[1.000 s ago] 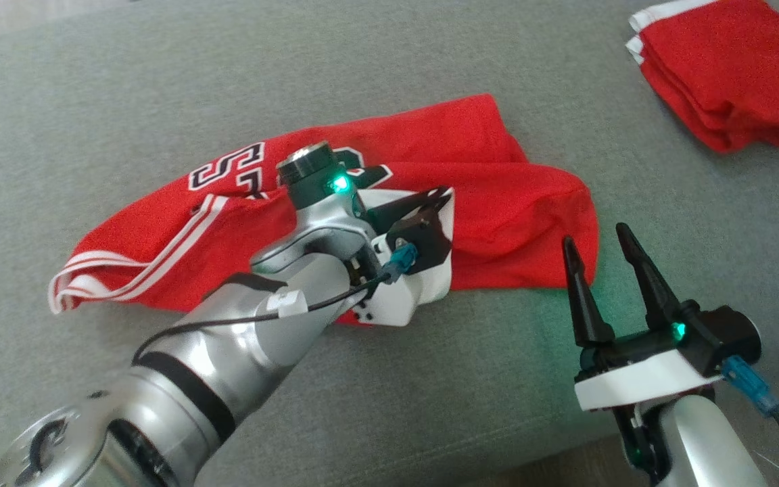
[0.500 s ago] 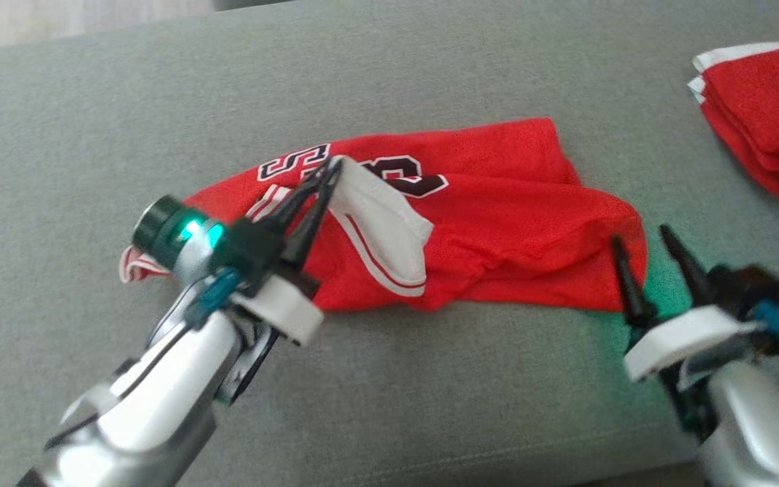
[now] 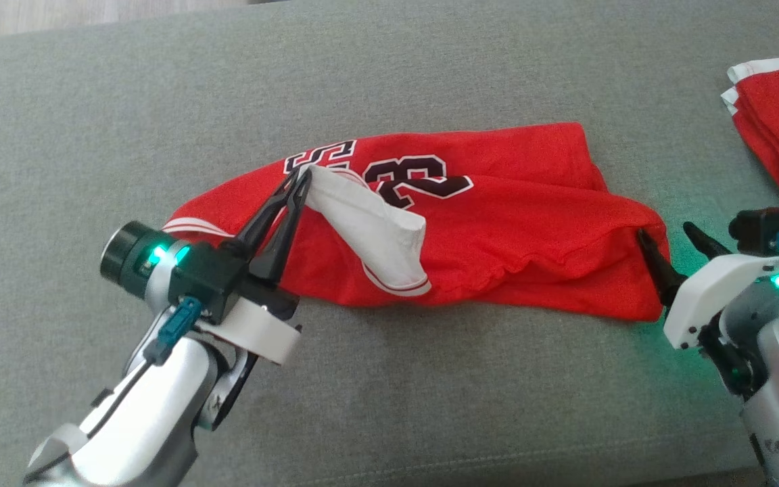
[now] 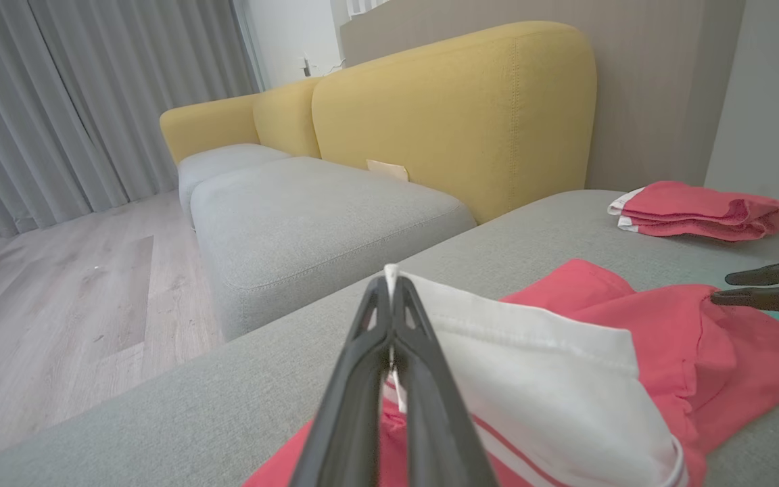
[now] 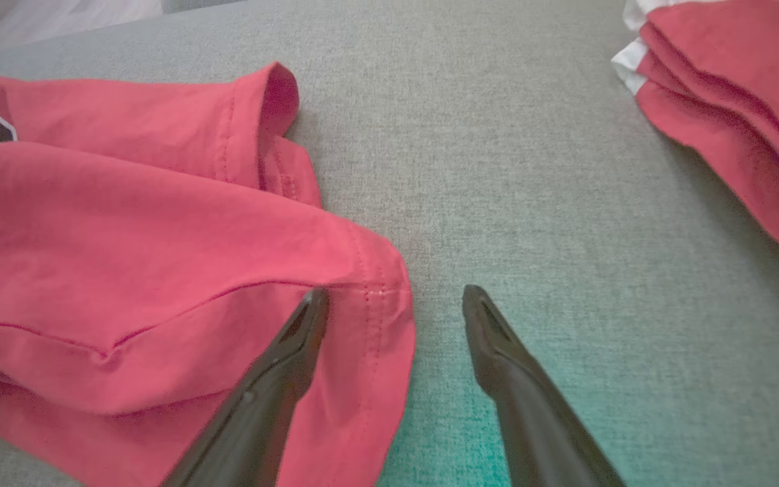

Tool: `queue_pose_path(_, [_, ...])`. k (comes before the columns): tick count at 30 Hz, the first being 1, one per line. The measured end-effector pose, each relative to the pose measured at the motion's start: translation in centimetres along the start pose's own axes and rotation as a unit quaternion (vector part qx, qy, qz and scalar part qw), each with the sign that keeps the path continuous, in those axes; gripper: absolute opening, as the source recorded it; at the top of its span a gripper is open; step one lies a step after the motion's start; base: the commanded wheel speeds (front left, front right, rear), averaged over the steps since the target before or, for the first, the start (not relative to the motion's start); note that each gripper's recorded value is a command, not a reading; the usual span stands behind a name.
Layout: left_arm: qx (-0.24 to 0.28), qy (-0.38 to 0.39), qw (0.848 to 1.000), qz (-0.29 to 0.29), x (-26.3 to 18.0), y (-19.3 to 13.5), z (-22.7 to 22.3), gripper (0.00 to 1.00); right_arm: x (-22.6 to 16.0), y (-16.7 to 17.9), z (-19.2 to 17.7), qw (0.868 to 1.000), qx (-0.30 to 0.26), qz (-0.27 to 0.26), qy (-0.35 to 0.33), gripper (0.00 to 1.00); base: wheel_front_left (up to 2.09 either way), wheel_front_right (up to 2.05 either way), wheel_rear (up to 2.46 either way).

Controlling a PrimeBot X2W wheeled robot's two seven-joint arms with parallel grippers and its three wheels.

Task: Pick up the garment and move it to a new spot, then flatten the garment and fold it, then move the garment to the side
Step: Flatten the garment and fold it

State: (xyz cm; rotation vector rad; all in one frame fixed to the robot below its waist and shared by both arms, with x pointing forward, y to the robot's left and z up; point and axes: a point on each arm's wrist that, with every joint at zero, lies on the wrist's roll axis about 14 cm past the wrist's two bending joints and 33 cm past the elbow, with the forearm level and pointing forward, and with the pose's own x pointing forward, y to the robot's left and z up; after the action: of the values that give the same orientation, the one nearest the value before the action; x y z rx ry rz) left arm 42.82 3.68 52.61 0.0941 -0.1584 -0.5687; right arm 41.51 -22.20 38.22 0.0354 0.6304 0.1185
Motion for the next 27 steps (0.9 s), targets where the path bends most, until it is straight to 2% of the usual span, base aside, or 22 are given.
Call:
queue_pose_path(7, [-0.003,0.014,1.000,0.008,-0.8,0.3,-0.9,0.00,0.4,0.3,-1.8,0.999,-0.006,0.003,0.031,1.00,0.00,0.00,0.00])
queue_pose_path(8, [-0.001,0.015,1.000,0.008,-0.9,0.3,-0.9,0.00,0.5,0.4,-1.9,0.999,-0.009,0.003,0.032,0.93,0.00,0.00,0.00])
queue_pose_path(10, [0.002,0.016,1.000,0.008,-1.0,0.3,-0.9,0.00,0.7,0.6,-1.7,0.999,-0.014,0.006,0.031,0.69,0.00,0.00,0.00])
queue_pose_path(11, [0.002,0.016,1.000,0.008,-1.0,0.3,-0.9,0.00,0.8,0.7,-1.4,0.999,-0.016,0.007,0.027,0.38,0.00,0.00,0.00])
queue_pose_path(13, [0.003,0.015,1.000,0.009,-1.1,0.4,-0.9,0.00,1.0,0.9,-1.0,0.999,-0.020,0.010,0.023,0.00,0.00,0.00,0.00])
queue_pose_path(19, [0.008,0.011,1.000,0.020,-1.5,0.9,-0.4,0.00,0.8,1.3,0.1,0.999,-0.030,0.016,-0.004,0.00,0.00,0.00,0.00])
queue_pose_path(23, [0.007,-0.005,0.999,0.038,-2.0,1.8,1.1,0.00,-0.2,1.0,2.5,0.998,-0.036,0.013,-0.050,0.00,0.00,0.00,0.00])
queue_pose_path(27, [-0.018,-0.056,0.995,0.074,-2.3,4.0,5.1,0.00,-2.2,0.5,6.5,0.992,-0.036,0.011,-0.118,0.00,0.00,0.00,0.00])
